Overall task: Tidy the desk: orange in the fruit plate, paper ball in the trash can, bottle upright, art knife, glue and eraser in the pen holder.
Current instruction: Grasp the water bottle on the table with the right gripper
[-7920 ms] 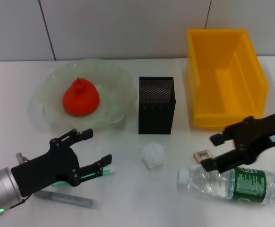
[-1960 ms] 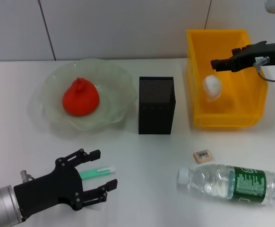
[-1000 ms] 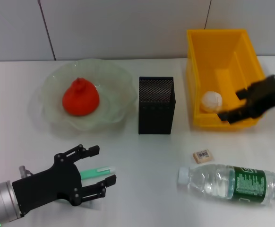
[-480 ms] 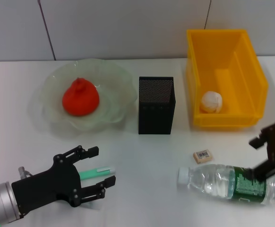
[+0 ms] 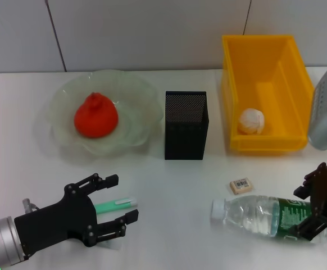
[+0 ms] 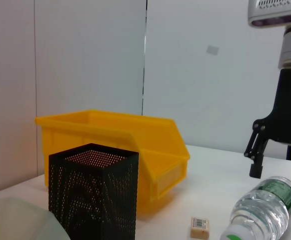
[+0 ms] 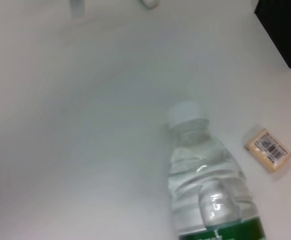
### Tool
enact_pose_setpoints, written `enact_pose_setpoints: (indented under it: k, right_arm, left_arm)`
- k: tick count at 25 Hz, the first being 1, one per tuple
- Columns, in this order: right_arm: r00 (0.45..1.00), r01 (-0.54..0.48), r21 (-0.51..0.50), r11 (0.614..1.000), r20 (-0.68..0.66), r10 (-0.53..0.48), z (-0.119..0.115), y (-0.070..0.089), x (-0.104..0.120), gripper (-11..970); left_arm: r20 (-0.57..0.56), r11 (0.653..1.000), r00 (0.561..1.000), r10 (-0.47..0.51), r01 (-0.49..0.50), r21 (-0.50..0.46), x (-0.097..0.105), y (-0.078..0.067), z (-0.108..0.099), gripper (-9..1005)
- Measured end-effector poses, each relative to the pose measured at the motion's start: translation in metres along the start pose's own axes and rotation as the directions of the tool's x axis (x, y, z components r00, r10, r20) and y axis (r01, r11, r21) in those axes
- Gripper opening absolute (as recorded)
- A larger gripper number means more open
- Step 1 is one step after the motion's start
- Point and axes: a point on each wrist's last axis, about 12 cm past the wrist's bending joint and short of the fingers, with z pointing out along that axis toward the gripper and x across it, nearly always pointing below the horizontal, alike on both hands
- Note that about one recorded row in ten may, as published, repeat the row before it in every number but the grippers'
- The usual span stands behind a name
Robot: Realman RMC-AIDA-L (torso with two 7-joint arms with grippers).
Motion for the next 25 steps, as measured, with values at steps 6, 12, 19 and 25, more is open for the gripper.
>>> enact_pose_setpoints:
  k: [6,12,19,25]
  right_arm:
    - [1.000,0.005,-0.002,1.000,-0.022,-0.005,0.017,0.000,-0.004,833]
    - [1.000,0.000,0.008,1.000,-0.031,0.000,0.026,-0.001,-0.006,832]
    - [1.000,-0.013,-0.004,1.000,-0.026,0.013,0.033,-0.001,-0.006,832]
    - [0.999,-0.002,-0.006,1.000,-0.045,0.002,0.043,0.003,-0.010,831]
  left_arm:
    - [0.001,1.000,1.000,-0.002,0.002,0.000,0.000,-0.001,0.000,813]
    - [0.001,1.000,1.000,-0.002,0.002,0.000,0.000,-0.001,0.000,812]
    - [0.001,1.000,1.000,-0.005,0.005,-0.001,0.001,-0.002,-0.002,811]
    - [0.001,1.000,1.000,-0.007,0.007,-0.002,0.002,-0.002,-0.003,810]
